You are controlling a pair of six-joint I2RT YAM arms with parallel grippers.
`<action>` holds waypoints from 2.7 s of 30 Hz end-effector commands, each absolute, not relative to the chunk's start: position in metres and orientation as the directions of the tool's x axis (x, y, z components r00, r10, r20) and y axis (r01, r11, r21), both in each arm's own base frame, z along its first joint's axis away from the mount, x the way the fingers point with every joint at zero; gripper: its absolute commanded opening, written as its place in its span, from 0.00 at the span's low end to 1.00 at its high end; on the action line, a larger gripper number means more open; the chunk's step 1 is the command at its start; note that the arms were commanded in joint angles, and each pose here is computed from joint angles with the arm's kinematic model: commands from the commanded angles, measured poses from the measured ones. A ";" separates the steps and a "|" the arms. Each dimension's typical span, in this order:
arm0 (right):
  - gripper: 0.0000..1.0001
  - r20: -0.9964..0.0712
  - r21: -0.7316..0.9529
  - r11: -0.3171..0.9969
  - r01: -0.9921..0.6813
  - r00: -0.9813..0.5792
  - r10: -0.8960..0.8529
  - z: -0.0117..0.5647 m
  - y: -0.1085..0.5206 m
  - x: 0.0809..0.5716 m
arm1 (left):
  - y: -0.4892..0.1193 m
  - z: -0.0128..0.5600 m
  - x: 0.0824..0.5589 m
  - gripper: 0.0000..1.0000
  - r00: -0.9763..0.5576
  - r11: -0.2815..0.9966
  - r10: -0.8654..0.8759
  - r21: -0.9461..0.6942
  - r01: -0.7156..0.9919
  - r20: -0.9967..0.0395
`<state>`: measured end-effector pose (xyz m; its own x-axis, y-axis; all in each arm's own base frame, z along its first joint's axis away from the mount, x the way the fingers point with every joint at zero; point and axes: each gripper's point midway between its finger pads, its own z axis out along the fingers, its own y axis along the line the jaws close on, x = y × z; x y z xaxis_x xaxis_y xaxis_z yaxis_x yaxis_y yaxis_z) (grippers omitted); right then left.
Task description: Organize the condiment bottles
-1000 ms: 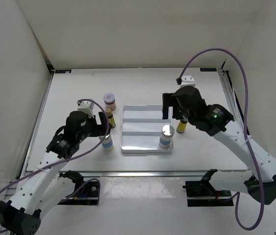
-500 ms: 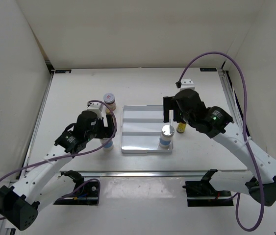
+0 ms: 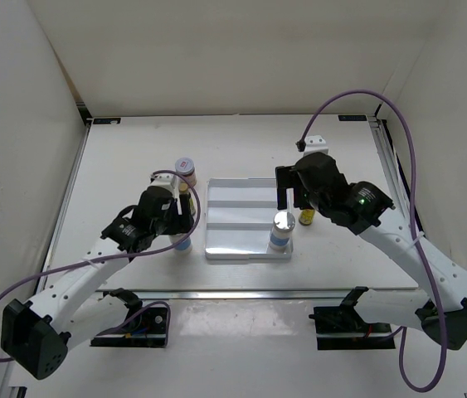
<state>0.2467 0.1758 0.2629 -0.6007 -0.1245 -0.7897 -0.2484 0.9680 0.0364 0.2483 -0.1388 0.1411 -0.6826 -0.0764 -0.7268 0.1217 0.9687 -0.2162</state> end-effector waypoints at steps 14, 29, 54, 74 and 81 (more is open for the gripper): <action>1.00 -0.806 -0.006 0.974 -0.227 -0.576 -0.139 0.269 0.160 0.243 | -0.146 0.234 0.263 0.29 -0.601 0.959 -0.099 -0.236 0.153 -0.793; 1.00 -0.802 -0.044 0.982 -0.184 -0.579 -0.144 0.268 0.146 0.241 | -0.250 0.238 0.270 0.22 -0.669 0.880 -0.052 -0.351 0.320 -0.742; 1.00 -0.754 -0.145 0.988 -0.052 -0.641 -0.144 0.239 0.123 0.256 | -0.271 0.203 0.277 1.00 -0.635 0.919 0.015 -0.239 0.313 -0.772; 0.83 -0.534 -0.114 0.993 0.011 -0.844 -0.052 0.144 0.118 0.304 | -0.192 0.264 0.276 1.00 -0.496 0.960 -0.042 -0.173 0.221 -0.867; 0.66 -0.502 -0.090 0.995 0.039 -0.865 -0.012 0.131 0.108 0.304 | -0.177 0.261 0.275 1.00 -0.500 0.967 -0.051 -0.168 0.192 -0.864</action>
